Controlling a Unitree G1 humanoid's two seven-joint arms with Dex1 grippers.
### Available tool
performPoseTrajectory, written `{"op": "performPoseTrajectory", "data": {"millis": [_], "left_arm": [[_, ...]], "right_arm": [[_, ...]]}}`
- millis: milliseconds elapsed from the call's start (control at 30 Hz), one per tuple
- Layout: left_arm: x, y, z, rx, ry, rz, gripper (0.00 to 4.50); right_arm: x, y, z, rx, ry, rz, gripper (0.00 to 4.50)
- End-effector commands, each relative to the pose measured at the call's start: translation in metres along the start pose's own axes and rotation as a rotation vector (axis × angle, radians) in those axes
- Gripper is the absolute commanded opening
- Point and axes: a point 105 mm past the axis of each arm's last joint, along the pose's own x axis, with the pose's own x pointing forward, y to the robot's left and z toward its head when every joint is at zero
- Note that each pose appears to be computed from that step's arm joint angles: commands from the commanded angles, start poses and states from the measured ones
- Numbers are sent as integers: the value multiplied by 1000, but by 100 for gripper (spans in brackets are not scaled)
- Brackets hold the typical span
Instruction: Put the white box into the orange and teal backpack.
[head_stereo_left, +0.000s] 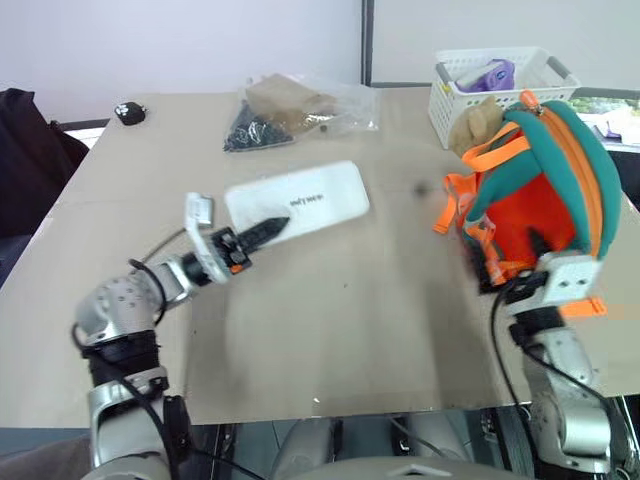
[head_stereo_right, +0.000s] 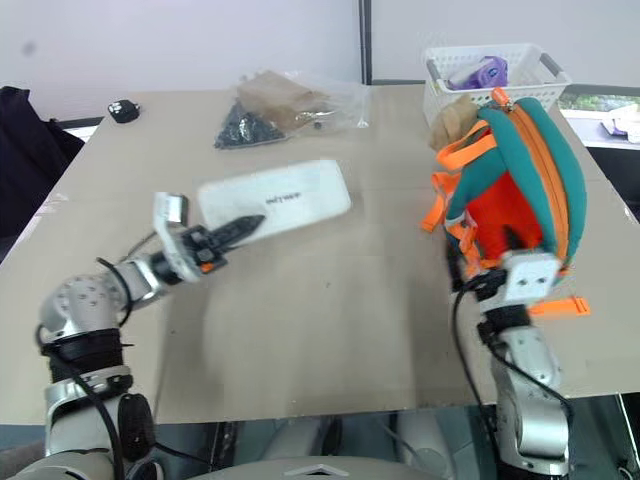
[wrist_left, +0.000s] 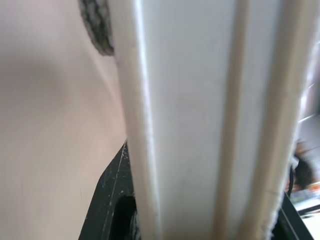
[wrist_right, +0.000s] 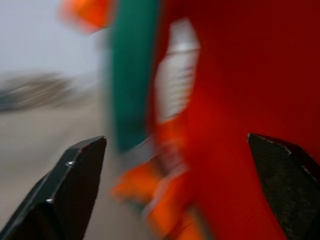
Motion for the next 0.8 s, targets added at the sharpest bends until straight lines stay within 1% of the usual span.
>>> {"op": "performPoseTrajectory", "data": {"millis": [33,100,200,267,367,567,700,800], "left_arm": [[5,-7,13,66,-50,-13,118],[6,-6,12,78,-49,-3,118],[7,-4,12,91,-54,17,118],[5,-3,13,97,-68,30,118],[2,-3,12,105,-82,45,118],[-5,-1,10,107,-102,78,118],[-6,-1,9,101,-118,85,118],[-5,-2,9,101,-118,83,118]], "right_arm": [[31,2,3,56,-23,-63,447],[49,5,2,84,-33,-47,447],[75,16,11,121,-77,10,447],[86,22,16,143,-96,40,447],[91,30,14,166,-93,91,447],[84,44,7,157,-65,183,447],[103,23,7,207,-36,-28,447],[117,29,16,247,-41,-56,447]]}}
